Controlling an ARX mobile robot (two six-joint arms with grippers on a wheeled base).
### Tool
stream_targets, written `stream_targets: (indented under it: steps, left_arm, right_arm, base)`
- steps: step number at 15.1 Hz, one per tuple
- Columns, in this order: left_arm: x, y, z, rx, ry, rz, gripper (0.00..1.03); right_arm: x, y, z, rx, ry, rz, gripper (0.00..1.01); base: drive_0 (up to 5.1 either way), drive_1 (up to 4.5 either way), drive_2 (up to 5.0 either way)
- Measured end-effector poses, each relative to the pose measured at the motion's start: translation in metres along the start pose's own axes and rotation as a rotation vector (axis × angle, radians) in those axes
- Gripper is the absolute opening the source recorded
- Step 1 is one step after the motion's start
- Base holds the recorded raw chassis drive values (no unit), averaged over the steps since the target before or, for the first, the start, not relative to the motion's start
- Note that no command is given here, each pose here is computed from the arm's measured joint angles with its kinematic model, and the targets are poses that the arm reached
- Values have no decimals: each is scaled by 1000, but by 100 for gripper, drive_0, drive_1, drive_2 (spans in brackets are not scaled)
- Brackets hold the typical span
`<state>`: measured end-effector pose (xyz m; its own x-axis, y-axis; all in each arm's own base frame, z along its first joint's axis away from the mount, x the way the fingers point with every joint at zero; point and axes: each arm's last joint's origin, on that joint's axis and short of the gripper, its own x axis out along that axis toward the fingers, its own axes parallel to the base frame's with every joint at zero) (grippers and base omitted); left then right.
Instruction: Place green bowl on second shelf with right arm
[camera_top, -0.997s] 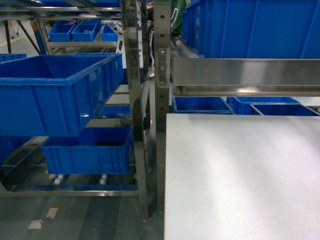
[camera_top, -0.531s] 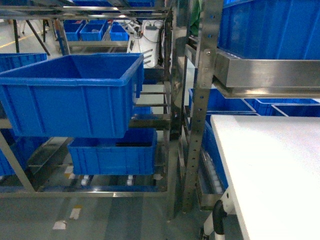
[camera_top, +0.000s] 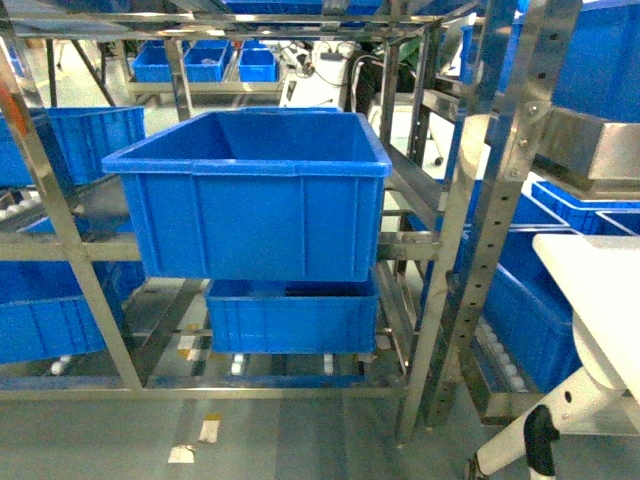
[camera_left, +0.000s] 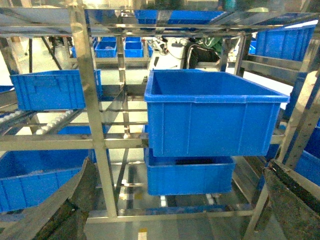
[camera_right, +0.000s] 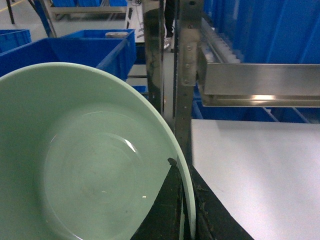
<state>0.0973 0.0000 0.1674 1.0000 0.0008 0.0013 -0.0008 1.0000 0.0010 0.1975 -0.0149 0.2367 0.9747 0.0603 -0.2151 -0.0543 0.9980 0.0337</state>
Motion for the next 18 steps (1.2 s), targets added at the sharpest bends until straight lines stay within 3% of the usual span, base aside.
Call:
stream_targets:
  steps: [12, 14, 18]
  left_arm:
    - [0, 0, 0, 0, -2, 0, 98]
    - [0, 0, 0, 0, -1, 2, 98]
    - [0, 0, 0, 0, -2, 1, 98]
  right_arm:
    - [0, 0, -1, 1, 6, 1, 2]
    - [0, 2, 1, -3, -3, 20, 2]
    - [-1, 0, 0, 0, 1, 0, 2]
  base:
    - [-491, 181, 301]
    - [-496, 146, 325]
    - [-9, 300, -319]
